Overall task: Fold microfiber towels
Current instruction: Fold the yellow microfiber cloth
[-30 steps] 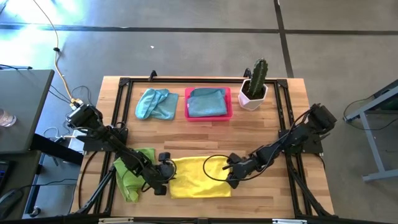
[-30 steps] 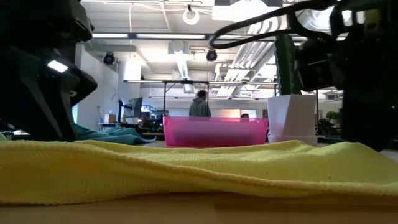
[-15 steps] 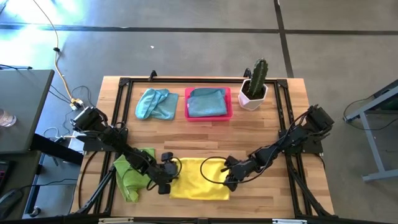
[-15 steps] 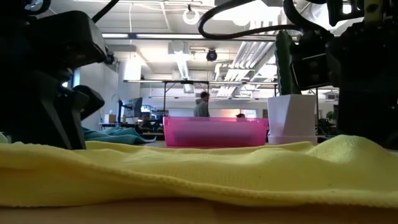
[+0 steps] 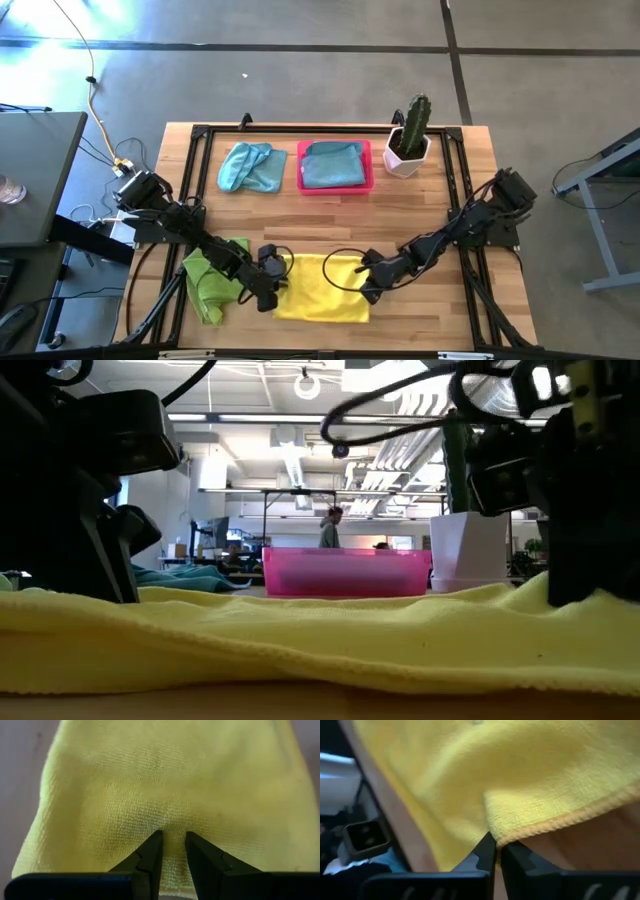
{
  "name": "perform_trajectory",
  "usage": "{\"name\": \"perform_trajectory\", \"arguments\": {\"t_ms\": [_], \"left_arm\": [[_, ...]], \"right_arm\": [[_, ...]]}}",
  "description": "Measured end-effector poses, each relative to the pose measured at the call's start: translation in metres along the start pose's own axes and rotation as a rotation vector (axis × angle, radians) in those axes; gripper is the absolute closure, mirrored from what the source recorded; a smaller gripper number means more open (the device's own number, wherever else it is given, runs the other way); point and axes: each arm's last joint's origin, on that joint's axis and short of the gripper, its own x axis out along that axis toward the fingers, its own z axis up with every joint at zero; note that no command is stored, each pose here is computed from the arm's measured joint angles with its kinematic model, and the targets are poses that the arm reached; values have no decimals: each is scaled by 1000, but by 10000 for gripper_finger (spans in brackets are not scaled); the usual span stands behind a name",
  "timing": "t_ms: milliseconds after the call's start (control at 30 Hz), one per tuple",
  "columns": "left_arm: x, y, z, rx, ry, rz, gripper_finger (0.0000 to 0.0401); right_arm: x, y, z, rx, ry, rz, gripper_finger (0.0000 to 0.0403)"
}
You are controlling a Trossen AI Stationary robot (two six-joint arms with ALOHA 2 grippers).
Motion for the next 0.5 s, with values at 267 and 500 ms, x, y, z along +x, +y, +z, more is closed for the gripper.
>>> {"name": "perform_trajectory", "arguments": {"t_ms": [267,500], "left_arm": [[0,-3,-1,-92,35,-53,323],[0,-9,9,-90,-5,-39,323]], "right_arm": [[-14,-17,25,-56,-4,-145,400],[-44,-25,56,-106,-71,-187,402]]}}
